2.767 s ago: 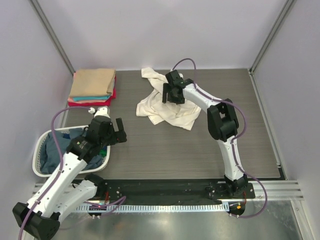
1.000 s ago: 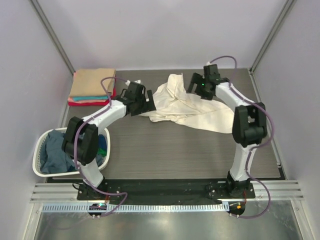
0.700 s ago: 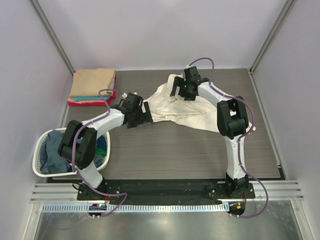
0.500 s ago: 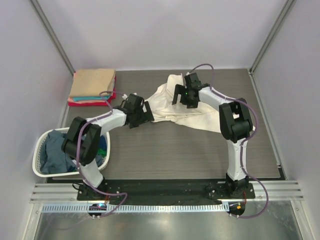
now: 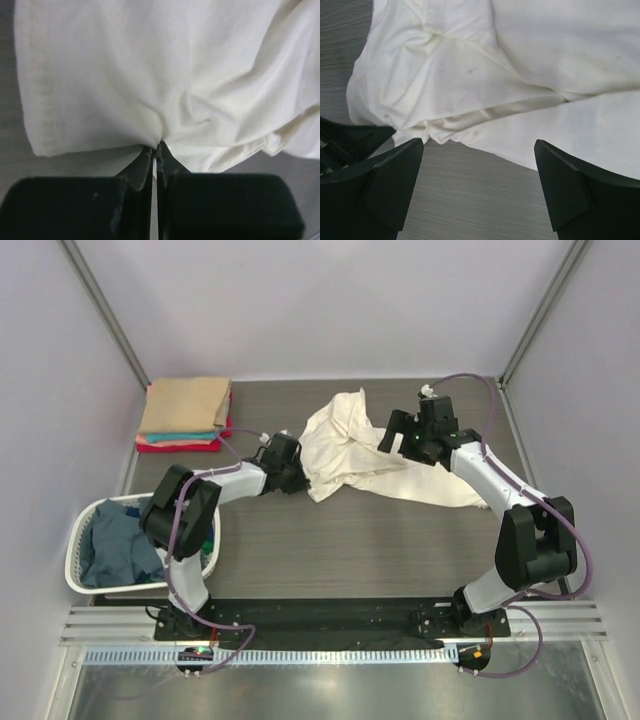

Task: Fold and stack the t-shirts
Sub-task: Flatten the tshirt out

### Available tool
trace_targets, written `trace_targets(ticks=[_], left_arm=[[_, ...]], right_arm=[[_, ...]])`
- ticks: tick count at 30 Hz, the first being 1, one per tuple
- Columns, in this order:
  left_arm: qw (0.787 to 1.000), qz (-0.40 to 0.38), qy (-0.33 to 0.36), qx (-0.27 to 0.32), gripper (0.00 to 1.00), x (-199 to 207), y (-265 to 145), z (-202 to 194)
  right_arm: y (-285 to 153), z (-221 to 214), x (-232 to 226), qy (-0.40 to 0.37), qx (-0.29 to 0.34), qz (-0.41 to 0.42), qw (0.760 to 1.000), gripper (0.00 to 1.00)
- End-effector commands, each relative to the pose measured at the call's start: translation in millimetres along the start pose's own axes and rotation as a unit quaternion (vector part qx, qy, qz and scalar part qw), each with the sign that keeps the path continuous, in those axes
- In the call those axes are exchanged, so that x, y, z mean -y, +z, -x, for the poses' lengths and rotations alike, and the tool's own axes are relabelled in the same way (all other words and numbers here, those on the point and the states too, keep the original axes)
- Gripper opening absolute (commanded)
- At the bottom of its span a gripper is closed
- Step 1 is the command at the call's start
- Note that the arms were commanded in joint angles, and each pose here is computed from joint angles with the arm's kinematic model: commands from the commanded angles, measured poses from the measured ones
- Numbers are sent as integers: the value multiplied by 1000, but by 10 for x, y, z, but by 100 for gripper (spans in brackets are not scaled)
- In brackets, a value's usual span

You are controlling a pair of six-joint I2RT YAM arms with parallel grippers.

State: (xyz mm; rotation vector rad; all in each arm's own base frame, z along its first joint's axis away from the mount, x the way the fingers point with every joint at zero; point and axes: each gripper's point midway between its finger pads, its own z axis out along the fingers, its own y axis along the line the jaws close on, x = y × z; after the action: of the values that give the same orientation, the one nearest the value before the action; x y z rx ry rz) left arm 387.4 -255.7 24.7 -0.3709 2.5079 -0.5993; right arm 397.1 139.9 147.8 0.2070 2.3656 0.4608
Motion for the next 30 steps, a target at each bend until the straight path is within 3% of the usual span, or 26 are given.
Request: trace_targets(ticks=[1,6,13,14,16,17,18,20,23,24,26,28,29,30], left_arm=[[1000,6,20,-23,0,-77,-328,-401],[999,7,34,10,0,-135,-993,-617],[999,11,25,46,2,-399,-1390,-727],[998,15,29,47,17,-418,-1404,-723],[998,16,35,53,33,-386,-1420,-674],[998,22,37,51,63,-403,-1390,-676],[997,28,41,56,74,-411,-1375,-650],[997,37,47,52,87,-381,-1305,-618],[996,63,53,38,90,-422,-1157,-642],[996,68,54,35,90,-434,-1111,-652],[995,74,55,29,71,-452,-1015,-676],[995,82,62,18,41,-491,-914,-728],[995,77,64,11,5,-468,-897,-748],[995,74,66,7,0,-448,-907,-759]], right_arm=[[-127,21,76,12,14,5,1000,100],[-465,70,215,30,54,-5,998,100],[-678,-142,242,39,49,9,998,100],[-712,-178,241,39,48,12,998,100],[-779,-215,225,36,47,18,998,100],[-791,-249,244,36,43,16,998,100],[-808,-267,251,34,43,15,998,99],[-852,-294,264,28,42,13,999,100],[-886,-320,300,21,41,5,999,100],[-898,-316,308,20,43,3,999,100],[-914,-288,401,22,53,-23,998,100],[-933,-254,471,19,64,-40,997,100],[-937,-214,527,19,69,-51,996,100],[-926,-172,632,21,77,-78,994,100]])
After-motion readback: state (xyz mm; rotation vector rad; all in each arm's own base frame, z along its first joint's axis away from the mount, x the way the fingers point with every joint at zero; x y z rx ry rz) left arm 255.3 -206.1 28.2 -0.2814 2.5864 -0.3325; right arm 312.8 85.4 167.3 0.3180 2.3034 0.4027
